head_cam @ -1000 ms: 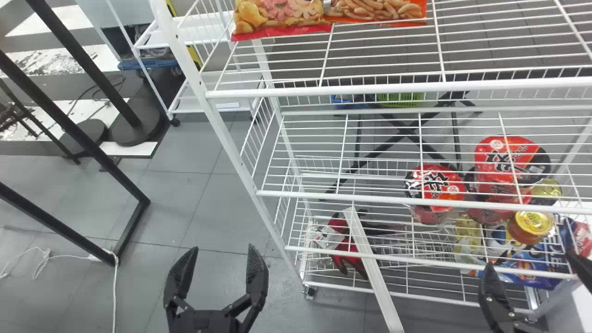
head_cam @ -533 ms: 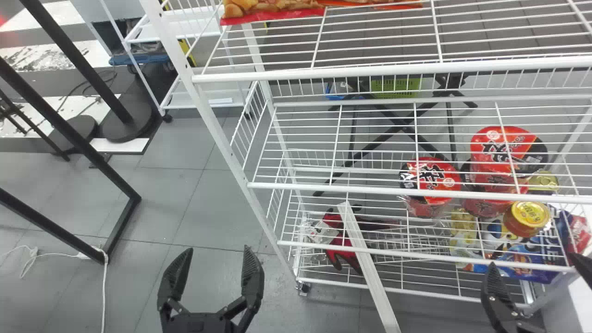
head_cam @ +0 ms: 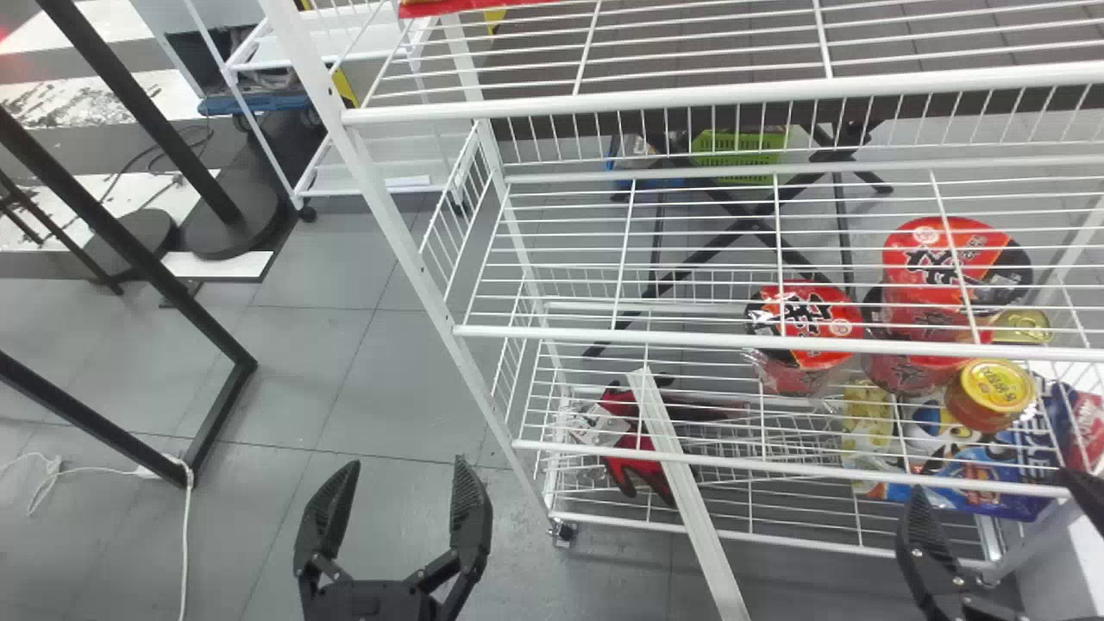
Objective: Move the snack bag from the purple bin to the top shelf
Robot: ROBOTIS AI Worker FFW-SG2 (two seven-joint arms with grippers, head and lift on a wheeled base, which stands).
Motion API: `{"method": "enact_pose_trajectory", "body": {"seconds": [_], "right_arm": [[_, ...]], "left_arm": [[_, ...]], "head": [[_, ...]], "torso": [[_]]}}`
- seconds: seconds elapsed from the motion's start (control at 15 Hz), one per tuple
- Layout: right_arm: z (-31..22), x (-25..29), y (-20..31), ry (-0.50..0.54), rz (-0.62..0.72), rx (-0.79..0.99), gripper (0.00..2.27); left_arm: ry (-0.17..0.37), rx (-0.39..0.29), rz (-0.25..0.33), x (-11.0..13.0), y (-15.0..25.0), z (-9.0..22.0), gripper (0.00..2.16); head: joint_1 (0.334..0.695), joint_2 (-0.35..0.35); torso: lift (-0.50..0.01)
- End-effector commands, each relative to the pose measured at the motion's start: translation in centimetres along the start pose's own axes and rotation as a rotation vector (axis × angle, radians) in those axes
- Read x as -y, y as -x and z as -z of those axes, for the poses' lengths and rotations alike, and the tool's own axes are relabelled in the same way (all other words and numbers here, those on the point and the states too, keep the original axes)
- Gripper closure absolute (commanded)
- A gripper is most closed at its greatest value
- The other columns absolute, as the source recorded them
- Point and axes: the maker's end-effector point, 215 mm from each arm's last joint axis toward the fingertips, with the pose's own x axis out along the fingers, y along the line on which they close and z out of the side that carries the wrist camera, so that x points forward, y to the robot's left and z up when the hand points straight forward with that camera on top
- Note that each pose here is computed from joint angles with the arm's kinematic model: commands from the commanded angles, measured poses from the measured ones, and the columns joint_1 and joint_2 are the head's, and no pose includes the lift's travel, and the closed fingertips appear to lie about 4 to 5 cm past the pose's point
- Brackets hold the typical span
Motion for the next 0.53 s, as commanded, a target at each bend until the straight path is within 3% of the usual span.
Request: {"method": "enact_pose_trajectory", "body": {"seconds": [0.0,0.47], "right_arm": [[0.09,0.23,-0.01,0.003,0.004,-0.003,0.02],[0.41,0.36,-0.34,0.005,0.005,-0.009,0.02]], "left_arm": [[0.0,0.001,0.001,0.05,-0.12,0.05,0.07],[-0.001,-0.005,-0.001,-0.06,-0.3,0.38,0.07]], "head": [[0.695,0.236],[0.695,0.228]], "torso": [[-0.348],[-0.376]]}}
